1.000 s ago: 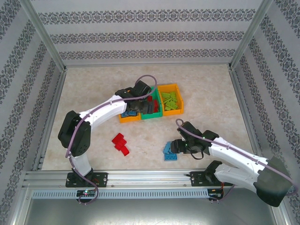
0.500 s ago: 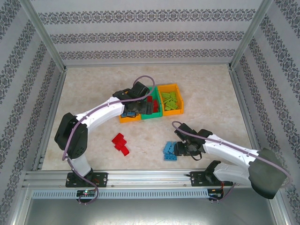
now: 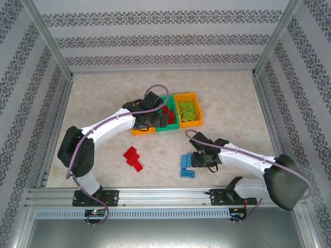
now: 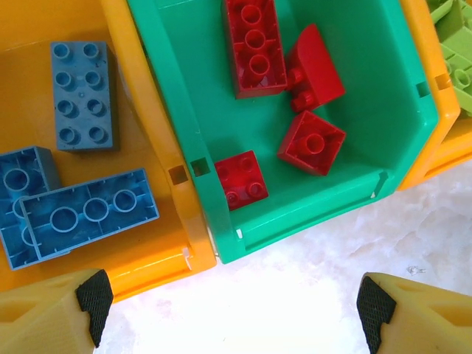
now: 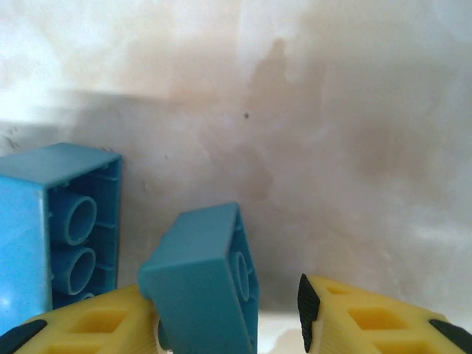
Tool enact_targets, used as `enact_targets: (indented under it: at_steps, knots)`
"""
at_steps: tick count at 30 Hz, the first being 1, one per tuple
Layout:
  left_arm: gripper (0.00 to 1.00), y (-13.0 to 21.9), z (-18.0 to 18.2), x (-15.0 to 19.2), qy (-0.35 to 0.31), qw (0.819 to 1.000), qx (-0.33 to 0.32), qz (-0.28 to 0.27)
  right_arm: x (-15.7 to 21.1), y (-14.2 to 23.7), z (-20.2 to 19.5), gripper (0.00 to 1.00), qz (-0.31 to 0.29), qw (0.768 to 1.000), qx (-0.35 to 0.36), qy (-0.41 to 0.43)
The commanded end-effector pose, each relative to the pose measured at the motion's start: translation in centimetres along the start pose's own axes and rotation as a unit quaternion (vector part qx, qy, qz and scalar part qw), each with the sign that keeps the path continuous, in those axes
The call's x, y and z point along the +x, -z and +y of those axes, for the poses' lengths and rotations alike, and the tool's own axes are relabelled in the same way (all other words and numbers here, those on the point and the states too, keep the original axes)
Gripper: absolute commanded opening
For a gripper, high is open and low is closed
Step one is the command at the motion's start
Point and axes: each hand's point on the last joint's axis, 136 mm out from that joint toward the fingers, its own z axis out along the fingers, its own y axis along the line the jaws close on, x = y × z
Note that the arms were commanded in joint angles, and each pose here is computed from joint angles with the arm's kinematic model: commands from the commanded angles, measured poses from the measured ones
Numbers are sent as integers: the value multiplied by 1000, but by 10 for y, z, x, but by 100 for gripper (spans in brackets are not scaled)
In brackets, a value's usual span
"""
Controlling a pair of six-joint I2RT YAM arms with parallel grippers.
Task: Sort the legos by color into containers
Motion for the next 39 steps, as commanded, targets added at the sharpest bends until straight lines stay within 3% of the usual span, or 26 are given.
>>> enact_targets:
  at_steps: [1,6,12,19,24,32,39]
  knots:
    - [88,12,1,-5,8,1000,-2,-21,-14,1,1,50,-17,1000,6,15]
    - [89,11,3,-5,9,1000,-5,-21,-22,1,2,44,-24,1000,2,13]
    - [89,12,6,-4,10,1000,-13,-22,-23,3,0,26,-28,999,9,11]
    - [90,22,26,1,20,998,-50,-35,-61,48,30,23,-106,993,-50,15]
    - [96,42,66,10,64,991,-103,-63,-109,87,91,22,-157,975,-151,37]
    - [99,63,135,49,153,974,-156,-55,-177,117,206,22,-159,935,-307,75]
    - [99,66,157,87,165,971,-173,-23,-220,97,255,25,-135,932,-329,73]
